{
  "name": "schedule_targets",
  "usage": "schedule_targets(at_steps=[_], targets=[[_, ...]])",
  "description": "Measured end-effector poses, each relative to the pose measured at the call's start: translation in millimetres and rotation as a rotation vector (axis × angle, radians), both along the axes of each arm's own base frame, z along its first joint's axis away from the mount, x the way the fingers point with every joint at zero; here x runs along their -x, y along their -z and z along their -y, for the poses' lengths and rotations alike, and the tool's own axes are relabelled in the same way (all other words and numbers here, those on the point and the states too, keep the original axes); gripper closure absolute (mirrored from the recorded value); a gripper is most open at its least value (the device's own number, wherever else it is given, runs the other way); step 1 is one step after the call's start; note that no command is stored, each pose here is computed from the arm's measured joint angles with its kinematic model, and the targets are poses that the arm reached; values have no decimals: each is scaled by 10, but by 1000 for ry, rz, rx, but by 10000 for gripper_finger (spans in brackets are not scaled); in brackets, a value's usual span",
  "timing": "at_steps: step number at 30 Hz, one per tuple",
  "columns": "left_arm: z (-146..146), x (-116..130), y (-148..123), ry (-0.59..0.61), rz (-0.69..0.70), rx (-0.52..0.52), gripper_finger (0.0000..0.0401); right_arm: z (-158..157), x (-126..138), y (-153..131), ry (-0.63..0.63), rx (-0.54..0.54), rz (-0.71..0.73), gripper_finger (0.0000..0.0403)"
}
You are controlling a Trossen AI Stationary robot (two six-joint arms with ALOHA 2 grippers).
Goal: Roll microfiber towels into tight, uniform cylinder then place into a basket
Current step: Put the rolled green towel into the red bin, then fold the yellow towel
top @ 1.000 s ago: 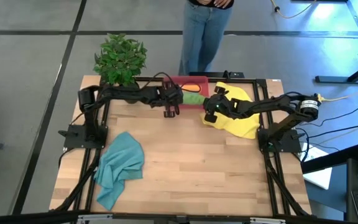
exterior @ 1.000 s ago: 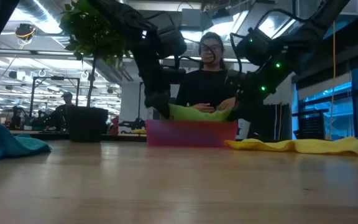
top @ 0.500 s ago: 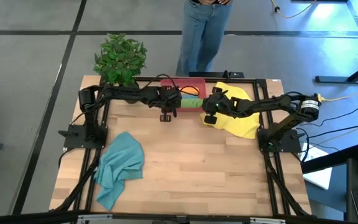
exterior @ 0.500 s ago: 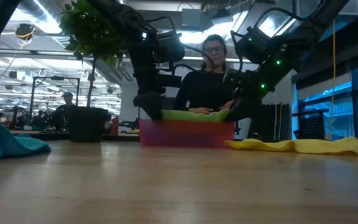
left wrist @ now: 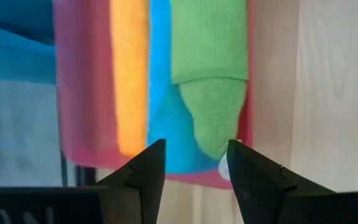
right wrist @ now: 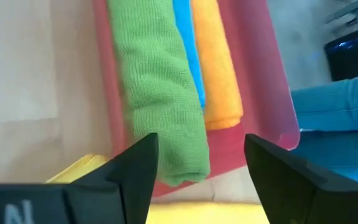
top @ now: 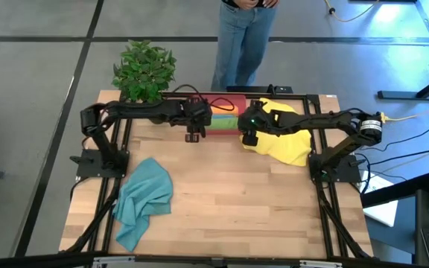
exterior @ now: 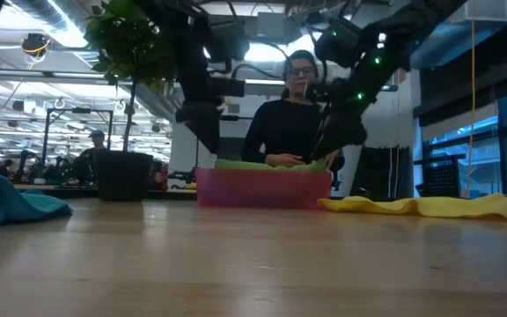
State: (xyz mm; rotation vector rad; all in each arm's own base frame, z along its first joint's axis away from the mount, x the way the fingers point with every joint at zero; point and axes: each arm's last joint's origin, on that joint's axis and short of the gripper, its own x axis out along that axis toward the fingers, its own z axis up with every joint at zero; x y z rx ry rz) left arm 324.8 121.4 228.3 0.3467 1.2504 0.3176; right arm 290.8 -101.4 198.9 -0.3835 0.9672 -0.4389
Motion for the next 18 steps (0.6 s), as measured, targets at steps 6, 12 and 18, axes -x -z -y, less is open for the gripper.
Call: schedule_targets(at_steps=[6,12,18], targets=[[173,190,-306,-76,40,-23,243,-138,-16,-361,28,-34,-62,167],[538,472,-874,-75,320,94,243,-409,184,-828,-63,-203,114,208],[1011,735,-1143,56,613,148,244,-752,599,-1001,-249,-363,400,268]])
